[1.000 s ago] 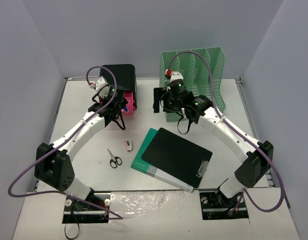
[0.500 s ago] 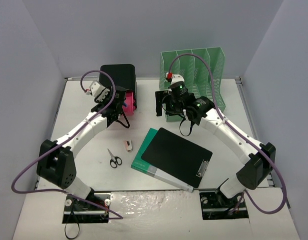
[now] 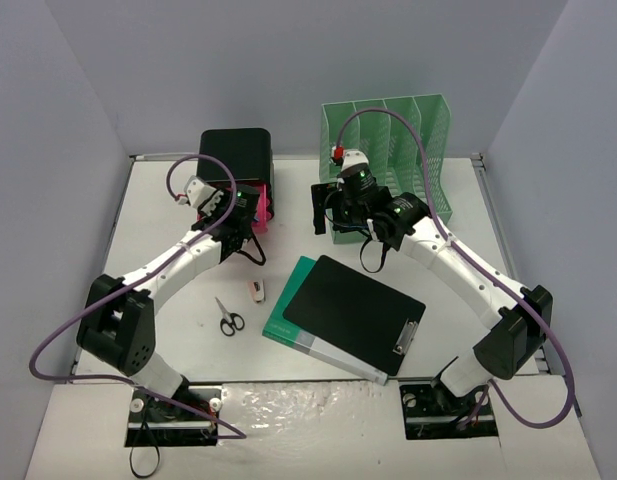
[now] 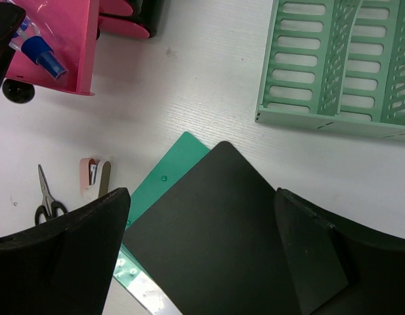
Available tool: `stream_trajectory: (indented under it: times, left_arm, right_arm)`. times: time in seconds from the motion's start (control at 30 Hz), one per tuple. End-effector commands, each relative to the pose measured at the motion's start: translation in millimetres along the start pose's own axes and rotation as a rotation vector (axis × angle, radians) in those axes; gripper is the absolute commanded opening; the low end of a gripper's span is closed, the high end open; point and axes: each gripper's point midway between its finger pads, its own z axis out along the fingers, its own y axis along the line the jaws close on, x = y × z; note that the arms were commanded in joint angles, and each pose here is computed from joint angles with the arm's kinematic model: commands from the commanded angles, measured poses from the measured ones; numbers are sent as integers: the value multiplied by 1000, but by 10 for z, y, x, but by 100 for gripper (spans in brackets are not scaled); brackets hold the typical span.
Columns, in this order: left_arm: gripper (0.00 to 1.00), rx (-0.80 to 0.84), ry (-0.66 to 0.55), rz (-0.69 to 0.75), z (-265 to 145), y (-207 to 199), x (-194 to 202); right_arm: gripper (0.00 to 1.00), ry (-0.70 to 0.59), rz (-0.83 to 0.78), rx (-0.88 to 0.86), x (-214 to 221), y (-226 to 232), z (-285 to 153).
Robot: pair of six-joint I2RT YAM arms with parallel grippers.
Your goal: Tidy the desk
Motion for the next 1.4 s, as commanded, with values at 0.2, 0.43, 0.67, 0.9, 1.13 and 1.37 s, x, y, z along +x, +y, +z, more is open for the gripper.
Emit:
stream_trajectory:
  times: [0.2, 0.43, 0.67, 0.9, 1.13, 1.37]
  left_arm:
    - [3, 88, -40, -91, 40, -382, -171]
    - [22, 112, -40, -61, 83, -455, -208]
    - [44, 127, -35, -21, 138, -520, -263]
    - [62, 138, -30, -14, 177, -545, -321]
    - [62, 193, -36, 79, 105, -741, -417]
    - [62, 234, -50, 168, 10, -898, -541]
  right_arm:
    - [89, -50, -13, -16, -142, 13, -119]
    - [89, -49, -14, -14, -148, 11, -107]
    - [89, -50, -15, -11, -155, 8, -96]
    - [90, -54, -16, -11, -188, 21, -78]
    - [90, -54, -12, -10, -209, 37, -30]
    - [90, -98, -1, -38, -445, 153, 14]
